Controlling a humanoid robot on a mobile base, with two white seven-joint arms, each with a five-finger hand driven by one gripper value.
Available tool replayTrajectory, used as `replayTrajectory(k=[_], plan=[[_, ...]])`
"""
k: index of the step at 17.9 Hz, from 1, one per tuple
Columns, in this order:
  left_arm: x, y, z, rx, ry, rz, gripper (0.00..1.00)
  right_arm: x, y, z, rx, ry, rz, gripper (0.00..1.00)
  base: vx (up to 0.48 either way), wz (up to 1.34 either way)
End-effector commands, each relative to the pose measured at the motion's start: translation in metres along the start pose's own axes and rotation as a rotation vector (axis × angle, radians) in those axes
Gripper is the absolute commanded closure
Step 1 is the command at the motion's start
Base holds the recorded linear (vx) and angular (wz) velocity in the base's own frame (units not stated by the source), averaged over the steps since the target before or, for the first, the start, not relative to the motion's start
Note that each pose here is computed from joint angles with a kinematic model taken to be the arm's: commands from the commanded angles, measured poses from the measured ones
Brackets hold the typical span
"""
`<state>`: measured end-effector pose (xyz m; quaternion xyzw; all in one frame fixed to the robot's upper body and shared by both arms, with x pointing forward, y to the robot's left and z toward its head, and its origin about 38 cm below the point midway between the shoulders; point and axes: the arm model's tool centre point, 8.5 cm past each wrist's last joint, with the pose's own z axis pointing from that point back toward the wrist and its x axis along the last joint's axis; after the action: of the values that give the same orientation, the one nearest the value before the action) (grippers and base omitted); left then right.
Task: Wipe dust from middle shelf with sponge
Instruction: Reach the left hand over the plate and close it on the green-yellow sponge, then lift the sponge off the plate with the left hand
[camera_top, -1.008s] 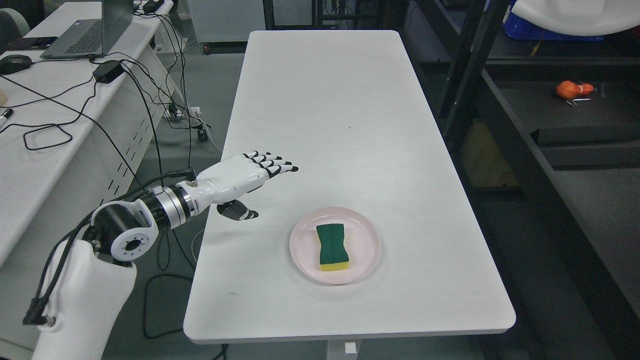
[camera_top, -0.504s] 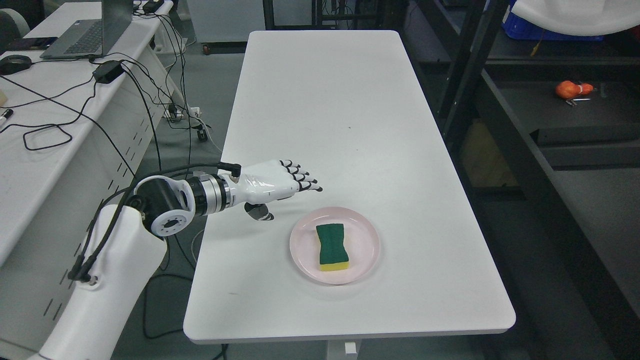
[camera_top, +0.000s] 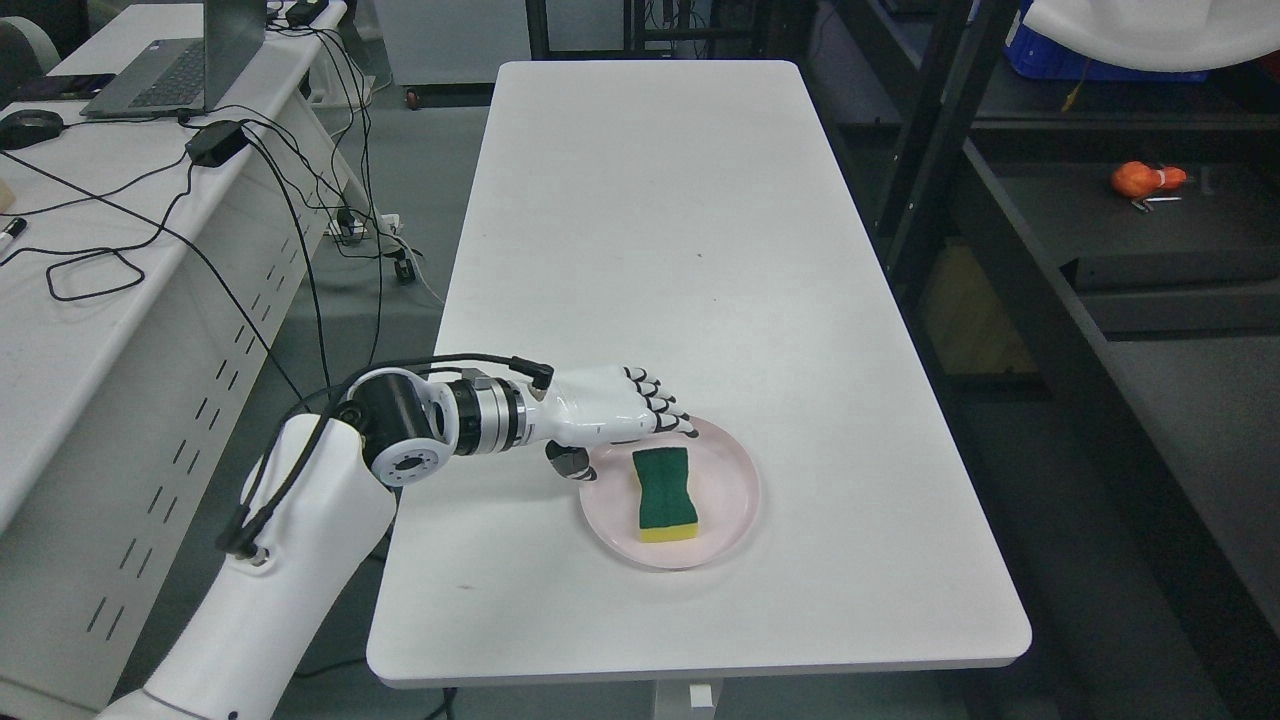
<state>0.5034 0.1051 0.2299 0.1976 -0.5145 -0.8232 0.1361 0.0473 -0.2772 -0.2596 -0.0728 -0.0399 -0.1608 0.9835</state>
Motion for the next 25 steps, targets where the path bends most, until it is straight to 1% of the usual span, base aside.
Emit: replayTrajectory(k=[1, 4, 6, 8, 12, 16, 19, 22, 25], plan=[[0.022, -0.014, -0.027, -0.043, -0.065, 0.026, 0.10, 0.002, -0.010, -0.001, -0.014, 0.049, 0.003, 0.00, 0.000, 0.00], [0.026, -0.025, -0.028, -0.051, -0.068, 0.049, 0.11, 0.002, -0.010, -0.001, -0.014, 0.049, 0.003, 0.00, 0.000, 0.00], [0.022, -0.035, -0.029, -0.070, -0.064, 0.076, 0.12, 0.002, -0.010, -0.001, -0.014, 0.049, 0.003, 0.00, 0.000, 0.00], [0.019, -0.035, -0.027, -0.066, -0.055, 0.086, 0.18, 0.002, -0.010, -0.001, -0.014, 0.049, 0.003, 0.00, 0.000, 0.00], [0.010, -0.028, -0.022, -0.026, -0.031, 0.111, 0.38, 0.002, -0.010, -0.001, -0.014, 0.049, 0.003, 0.00, 0.000, 0.00], [-0.002, -0.032, -0.012, -0.015, 0.004, 0.149, 0.56, 0.003, -0.010, -0.001, -0.013, 0.048, 0.003, 0.00, 0.000, 0.00], [-0.022, -0.025, 0.006, 0.058, 0.062, 0.198, 0.74, 0.002, -0.010, -0.001, -0.014, 0.049, 0.003, 0.00, 0.000, 0.00], [-0.038, -0.005, 0.024, 0.166, 0.117, 0.228, 0.75, 0.002, -0.010, -0.001, -0.014, 0.049, 0.003, 0.00, 0.000, 0.00], [-0.057, 0.011, 0.056, 0.286, 0.187, 0.252, 0.75, 0.003, -0.010, -0.001, -0.013, 0.048, 0.003, 0.00, 0.000, 0.00]])
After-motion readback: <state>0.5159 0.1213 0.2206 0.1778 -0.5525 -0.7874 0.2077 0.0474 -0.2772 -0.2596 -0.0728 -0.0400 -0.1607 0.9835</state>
